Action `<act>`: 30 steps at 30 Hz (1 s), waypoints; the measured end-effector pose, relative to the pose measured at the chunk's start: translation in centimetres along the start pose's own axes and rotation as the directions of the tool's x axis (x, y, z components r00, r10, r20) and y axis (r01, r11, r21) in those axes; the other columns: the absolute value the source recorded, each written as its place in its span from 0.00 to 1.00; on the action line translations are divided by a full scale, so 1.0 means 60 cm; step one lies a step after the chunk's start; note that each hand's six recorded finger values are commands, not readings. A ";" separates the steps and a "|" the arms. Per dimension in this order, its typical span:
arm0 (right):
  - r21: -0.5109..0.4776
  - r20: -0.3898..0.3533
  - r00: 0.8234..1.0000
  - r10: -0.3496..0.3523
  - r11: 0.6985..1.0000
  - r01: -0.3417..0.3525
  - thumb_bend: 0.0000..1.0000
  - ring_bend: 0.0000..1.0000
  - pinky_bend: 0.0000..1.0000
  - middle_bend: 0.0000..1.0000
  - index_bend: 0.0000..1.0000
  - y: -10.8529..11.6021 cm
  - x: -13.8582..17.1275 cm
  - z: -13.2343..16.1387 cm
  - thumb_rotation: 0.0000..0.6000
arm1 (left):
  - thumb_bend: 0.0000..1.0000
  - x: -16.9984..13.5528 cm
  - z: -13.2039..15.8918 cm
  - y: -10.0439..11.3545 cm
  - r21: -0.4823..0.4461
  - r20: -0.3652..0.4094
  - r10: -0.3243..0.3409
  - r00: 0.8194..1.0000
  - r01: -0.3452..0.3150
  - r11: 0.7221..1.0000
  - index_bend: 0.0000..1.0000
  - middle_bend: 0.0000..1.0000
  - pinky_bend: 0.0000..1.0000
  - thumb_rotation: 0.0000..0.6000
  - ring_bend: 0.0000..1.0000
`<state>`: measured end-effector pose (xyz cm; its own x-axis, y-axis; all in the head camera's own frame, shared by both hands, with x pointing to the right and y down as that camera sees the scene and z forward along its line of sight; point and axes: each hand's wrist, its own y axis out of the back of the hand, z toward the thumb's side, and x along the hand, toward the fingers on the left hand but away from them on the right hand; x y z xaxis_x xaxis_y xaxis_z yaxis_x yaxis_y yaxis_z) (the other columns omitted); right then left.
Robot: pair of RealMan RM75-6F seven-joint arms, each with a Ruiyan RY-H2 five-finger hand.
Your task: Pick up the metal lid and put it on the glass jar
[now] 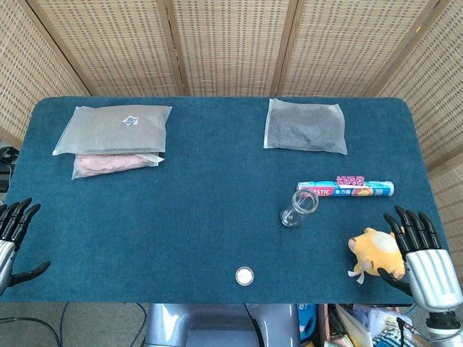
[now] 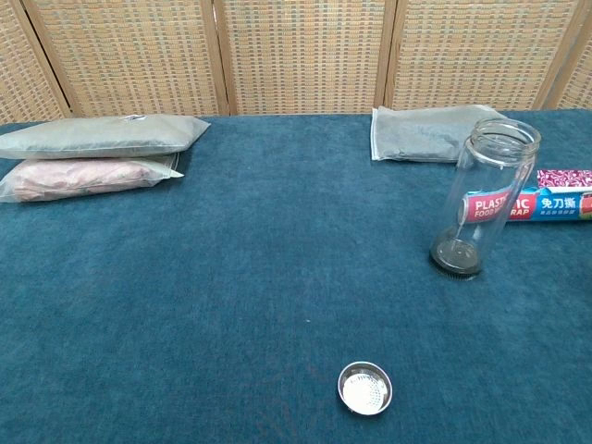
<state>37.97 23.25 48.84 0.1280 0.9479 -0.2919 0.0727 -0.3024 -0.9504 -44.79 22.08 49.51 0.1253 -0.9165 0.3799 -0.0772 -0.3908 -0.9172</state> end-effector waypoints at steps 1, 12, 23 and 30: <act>0.000 0.000 1.000 0.000 1.000 0.000 0.00 0.00 0.00 0.00 0.07 0.000 0.000 0.000 1.00 | 0.07 0.000 0.000 0.000 0.000 -0.001 0.001 1.000 -0.001 1.000 0.00 0.00 0.00 1.00 0.00; 0.003 -0.054 0.998 0.030 1.000 -0.030 0.00 0.00 0.00 0.00 0.07 -0.009 -0.006 0.012 1.00 | 0.07 0.004 -0.001 -0.005 0.002 -0.001 -0.012 1.000 0.012 1.000 0.00 0.00 0.00 1.00 0.00; 0.045 -0.334 0.906 0.261 0.964 -0.261 0.00 0.00 0.00 0.00 0.15 -0.075 -0.061 0.091 1.00 | 0.07 0.018 -0.007 -0.009 0.007 -0.032 -0.019 0.999 0.019 1.000 0.00 0.00 0.00 1.00 0.00; 0.063 -0.513 0.771 0.378 0.912 -0.405 0.00 0.00 0.00 0.00 0.22 -0.107 -0.096 0.175 1.00 | 0.07 0.024 -0.015 -0.010 -0.003 -0.049 -0.029 0.998 0.028 1.000 0.00 0.00 0.00 1.00 0.00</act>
<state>26.36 20.76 55.48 0.6332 0.5650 -0.5289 -0.0478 -0.6536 -0.7554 -45.48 20.94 50.72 0.0791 -0.9080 0.4114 -0.0766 -0.4170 -0.9057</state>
